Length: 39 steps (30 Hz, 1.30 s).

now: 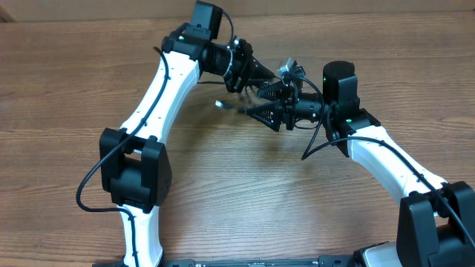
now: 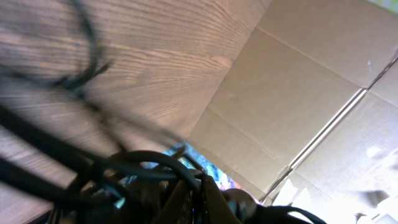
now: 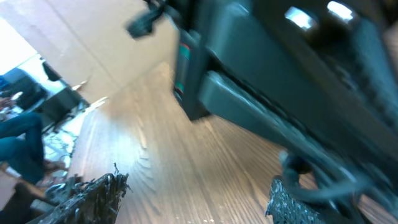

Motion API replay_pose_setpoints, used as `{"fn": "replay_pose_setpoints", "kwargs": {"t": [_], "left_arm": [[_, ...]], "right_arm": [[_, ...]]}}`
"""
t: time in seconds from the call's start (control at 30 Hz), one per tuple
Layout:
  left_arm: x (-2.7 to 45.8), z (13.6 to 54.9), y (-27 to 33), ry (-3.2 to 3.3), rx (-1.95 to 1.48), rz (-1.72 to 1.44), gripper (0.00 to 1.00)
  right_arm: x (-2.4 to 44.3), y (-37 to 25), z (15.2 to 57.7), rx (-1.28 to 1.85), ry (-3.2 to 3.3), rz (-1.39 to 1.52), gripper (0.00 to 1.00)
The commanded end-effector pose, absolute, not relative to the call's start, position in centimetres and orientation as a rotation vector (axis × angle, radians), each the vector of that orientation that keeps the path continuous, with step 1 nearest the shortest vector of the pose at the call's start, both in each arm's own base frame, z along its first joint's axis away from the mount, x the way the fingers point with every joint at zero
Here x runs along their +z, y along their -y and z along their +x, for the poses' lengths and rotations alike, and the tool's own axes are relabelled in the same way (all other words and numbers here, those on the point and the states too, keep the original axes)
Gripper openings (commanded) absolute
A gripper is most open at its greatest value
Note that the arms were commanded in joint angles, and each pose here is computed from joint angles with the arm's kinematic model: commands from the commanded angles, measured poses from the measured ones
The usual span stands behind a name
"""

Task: Untangle cables

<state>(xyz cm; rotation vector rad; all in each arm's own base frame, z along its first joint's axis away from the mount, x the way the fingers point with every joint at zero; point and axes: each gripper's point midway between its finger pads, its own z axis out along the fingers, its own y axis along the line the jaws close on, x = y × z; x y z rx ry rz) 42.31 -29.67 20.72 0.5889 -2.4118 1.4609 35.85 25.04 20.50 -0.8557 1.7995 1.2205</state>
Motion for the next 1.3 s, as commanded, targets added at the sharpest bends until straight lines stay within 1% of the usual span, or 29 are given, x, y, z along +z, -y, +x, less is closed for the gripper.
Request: {"fn": "replay_pose_setpoints", "kwargs": {"t": [0.0,0.2,0.37,0.5,0.63,0.73,0.97,1.27], "left_arm": [[21.8,42.3,30.3,2.427,1.474,0.587,0.04],[21.8,43.2,29.1,2.431,1.484,0.625,0.04],[22.3,44.4,26.7,2.393,1.532,0.667,0.04],[23.5,44.5,25.6,2.333,1.609,0.61,0.04],[23.1,44.0,25.2,2.346,1.594,0.584,0.04],[22.8,43.2,25.4,2.344,1.561,0.576,0.04],[21.9,42.4,27.1,2.389,1.492,0.57,0.04],[21.7,40.9,29.5,2.398,1.454,0.519,0.04]], "right_arm": [[22.6,-25.6,34.5,1.275,-1.706,-0.935,0.75],[22.5,-25.5,34.7,1.262,-1.715,-0.924,0.75],[21.3,-25.0,36.0,1.187,-1.803,-0.847,0.74],[20.5,-24.4,37.1,1.113,-1.852,-0.791,0.73],[20.4,-23.9,38.2,1.041,-1.861,-0.753,0.73],[20.7,-23.9,38.5,1.022,-1.845,-0.749,0.74],[21.3,-24.0,38.6,1.021,-1.813,-0.762,0.69],[21.0,-23.6,39.3,0.972,-1.834,-0.727,0.68]]}}
